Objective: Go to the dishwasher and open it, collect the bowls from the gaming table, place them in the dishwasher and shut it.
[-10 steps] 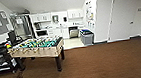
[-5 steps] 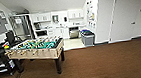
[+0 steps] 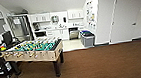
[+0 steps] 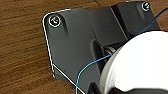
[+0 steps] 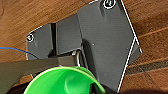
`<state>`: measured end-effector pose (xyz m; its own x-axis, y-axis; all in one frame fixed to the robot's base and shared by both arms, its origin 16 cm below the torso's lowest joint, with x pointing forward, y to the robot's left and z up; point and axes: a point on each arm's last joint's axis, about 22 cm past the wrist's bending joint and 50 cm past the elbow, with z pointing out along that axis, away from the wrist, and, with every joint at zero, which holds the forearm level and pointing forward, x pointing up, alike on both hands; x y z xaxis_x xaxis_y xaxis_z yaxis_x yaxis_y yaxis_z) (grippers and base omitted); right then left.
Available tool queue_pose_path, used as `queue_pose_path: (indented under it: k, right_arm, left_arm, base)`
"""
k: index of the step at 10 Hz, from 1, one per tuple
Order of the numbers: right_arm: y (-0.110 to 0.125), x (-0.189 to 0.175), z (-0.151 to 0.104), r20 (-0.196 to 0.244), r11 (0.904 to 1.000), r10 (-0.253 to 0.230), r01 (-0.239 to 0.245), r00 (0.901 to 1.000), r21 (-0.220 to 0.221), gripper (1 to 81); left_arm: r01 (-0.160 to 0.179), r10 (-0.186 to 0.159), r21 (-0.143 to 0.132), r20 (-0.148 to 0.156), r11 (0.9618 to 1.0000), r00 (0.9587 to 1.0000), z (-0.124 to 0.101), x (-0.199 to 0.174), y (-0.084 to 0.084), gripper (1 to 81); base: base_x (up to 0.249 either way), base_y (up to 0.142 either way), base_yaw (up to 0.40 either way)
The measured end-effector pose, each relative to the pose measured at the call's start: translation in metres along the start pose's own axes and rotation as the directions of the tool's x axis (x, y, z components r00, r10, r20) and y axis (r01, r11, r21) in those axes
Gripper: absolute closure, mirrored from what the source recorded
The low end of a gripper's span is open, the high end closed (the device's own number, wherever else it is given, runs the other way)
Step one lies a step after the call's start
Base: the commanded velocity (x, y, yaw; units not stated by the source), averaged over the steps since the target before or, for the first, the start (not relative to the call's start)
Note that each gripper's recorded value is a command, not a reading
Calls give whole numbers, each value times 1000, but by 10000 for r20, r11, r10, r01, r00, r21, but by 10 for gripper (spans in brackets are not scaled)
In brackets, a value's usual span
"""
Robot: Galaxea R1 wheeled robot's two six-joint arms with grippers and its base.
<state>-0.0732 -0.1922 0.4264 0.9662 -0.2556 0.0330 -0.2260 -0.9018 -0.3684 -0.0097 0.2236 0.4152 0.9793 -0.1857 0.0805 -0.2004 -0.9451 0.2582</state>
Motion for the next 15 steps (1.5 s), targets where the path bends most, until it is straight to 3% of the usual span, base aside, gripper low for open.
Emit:
queue_pose_path:
  k: [1,3,6,8,15]
  right_arm:
    - [-4,-1,1,8,10000,2,-2,10000,54,811]
    - [14,8,-4,-71,9998,-52,50,10000,-205,811]
    - [3,-2,-1,42,10000,-11,12,10000,-76,811]
    - [4,6,-1,-73,10000,-47,46,10000,-70,811]
    - [5,3,-1,-25,9999,-39,38,10000,-110,811]
  left_arm:
    - [4,-4,67,69,10000,10000,-1,-2,-4,811]
    - [0,-2,-173,-98,9999,10000,3,6,12,811]
    - [10,-9,-27,55,10000,10000,1,-2,3,811]
    - [-6,5,-40,-79,10000,10000,1,4,3,811]
    - [11,-11,-125,-4,9999,10000,2,1,10,811]
  base:
    - [163,0,0]
    - [163,0,0]
    - [165,0,0]
    - [174,0,0]
    - [174,0,0]
